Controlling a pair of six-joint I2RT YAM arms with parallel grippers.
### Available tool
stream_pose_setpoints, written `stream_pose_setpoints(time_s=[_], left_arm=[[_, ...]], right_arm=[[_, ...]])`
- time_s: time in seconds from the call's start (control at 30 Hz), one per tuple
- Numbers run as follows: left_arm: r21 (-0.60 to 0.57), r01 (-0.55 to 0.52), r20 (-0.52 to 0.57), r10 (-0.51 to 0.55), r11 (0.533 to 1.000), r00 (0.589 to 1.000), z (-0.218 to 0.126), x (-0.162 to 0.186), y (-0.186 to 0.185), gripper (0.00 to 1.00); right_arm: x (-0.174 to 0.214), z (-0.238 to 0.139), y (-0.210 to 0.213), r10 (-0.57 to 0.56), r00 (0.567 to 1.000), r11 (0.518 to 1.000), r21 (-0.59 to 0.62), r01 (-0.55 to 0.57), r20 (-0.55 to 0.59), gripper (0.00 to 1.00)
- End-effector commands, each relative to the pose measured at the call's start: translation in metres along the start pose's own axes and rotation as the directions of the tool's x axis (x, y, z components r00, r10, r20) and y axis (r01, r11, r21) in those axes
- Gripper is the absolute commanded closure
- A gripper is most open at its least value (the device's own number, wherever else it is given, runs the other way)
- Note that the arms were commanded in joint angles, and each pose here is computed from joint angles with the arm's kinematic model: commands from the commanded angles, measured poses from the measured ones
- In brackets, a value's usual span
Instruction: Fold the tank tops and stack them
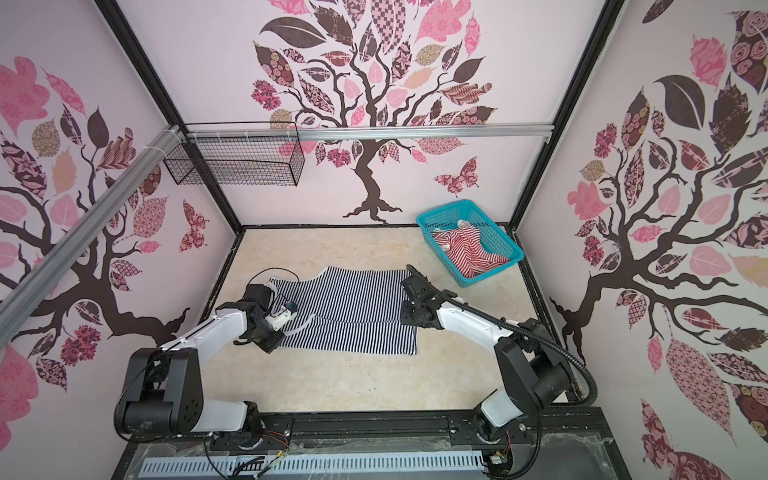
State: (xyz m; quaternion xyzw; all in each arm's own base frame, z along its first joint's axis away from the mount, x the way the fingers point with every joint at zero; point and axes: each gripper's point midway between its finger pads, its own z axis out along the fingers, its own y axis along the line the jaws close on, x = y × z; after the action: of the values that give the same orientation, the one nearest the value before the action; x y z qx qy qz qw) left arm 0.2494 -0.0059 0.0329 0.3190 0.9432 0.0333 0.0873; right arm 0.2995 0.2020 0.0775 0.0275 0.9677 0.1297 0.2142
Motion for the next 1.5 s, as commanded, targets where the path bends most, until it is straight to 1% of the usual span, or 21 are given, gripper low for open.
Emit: stream_pose_setpoints(time_s=[0.0, 0.07, 0.13, 0.23, 0.33, 0.47, 0.6, 0.7, 0.8, 1.0, 1.27, 1.37, 1.47], left_arm=[[-0.029, 0.039, 0.112, -0.036, 0.999, 0.993, -0.03, -0.025, 0.01, 0.76], [0.015, 0.04, 0.153, -0.042, 0.999, 0.987, -0.04, -0.036, 0.005, 0.75], [0.06, 0.037, 0.163, -0.047, 0.997, 0.985, -0.041, -0.046, 0.001, 0.75], [0.093, 0.012, 0.123, -0.023, 0.996, 0.992, -0.028, -0.056, -0.006, 0.75], [0.1, -0.008, 0.092, -0.002, 0.995, 0.996, -0.011, -0.06, -0.009, 0.76], [0.075, -0.036, 0.047, 0.033, 0.996, 0.998, 0.001, -0.05, -0.008, 0.76], [0.05, -0.067, 0.012, 0.066, 0.996, 0.998, 0.009, -0.034, -0.01, 0.77], [0.024, -0.1, -0.025, 0.1, 0.995, 0.995, 0.018, -0.017, -0.012, 0.77], [0.024, -0.119, -0.058, 0.12, 0.993, 0.991, 0.022, -0.004, -0.016, 0.77], [0.055, -0.137, -0.06, 0.141, 0.989, 0.988, 0.019, 0.009, -0.028, 0.78], [0.09, -0.172, -0.075, 0.178, 0.981, 0.981, 0.009, 0.032, -0.044, 0.8], [0.068, -0.17, -0.048, 0.173, 0.983, 0.984, -0.001, 0.028, -0.041, 0.8], [0.054, -0.129, 0.024, 0.128, 0.99, 0.991, -0.026, 0.005, -0.034, 0.78]], right_arm=[[0.01, -0.011, 0.028, -0.026, 1.0, 0.998, -0.051, 0.025, -0.006, 0.55], [0.021, -0.004, 0.038, -0.027, 0.999, 0.995, -0.092, 0.025, -0.026, 0.55], [0.031, 0.005, 0.039, -0.019, 0.999, 0.995, -0.102, 0.014, -0.05, 0.54], [0.044, 0.018, 0.038, 0.0, 0.996, 0.993, -0.116, -0.01, -0.084, 0.53], [0.054, 0.027, 0.034, 0.002, 0.994, 0.994, -0.11, -0.015, -0.111, 0.53], [0.067, 0.031, 0.021, -0.007, 0.99, 0.997, -0.071, -0.004, -0.144, 0.52], [0.08, 0.03, 0.009, 0.0, 0.986, 0.998, -0.061, -0.01, -0.164, 0.51], [0.089, 0.029, -0.003, 0.004, 0.985, 1.0, -0.029, -0.009, -0.175, 0.5], [0.097, 0.027, -0.009, 0.015, 0.983, 0.999, -0.03, -0.021, -0.184, 0.49], [0.113, 0.023, -0.02, 0.029, 0.976, 0.999, -0.016, -0.034, -0.218, 0.49], [0.12, 0.004, -0.022, 0.05, 0.974, 0.997, -0.05, -0.062, -0.223, 0.46], [0.11, -0.008, -0.008, 0.044, 0.978, 0.992, -0.107, -0.067, -0.202, 0.43], [0.083, -0.027, 0.011, 0.043, 0.989, 0.986, -0.153, -0.064, -0.139, 0.38]])
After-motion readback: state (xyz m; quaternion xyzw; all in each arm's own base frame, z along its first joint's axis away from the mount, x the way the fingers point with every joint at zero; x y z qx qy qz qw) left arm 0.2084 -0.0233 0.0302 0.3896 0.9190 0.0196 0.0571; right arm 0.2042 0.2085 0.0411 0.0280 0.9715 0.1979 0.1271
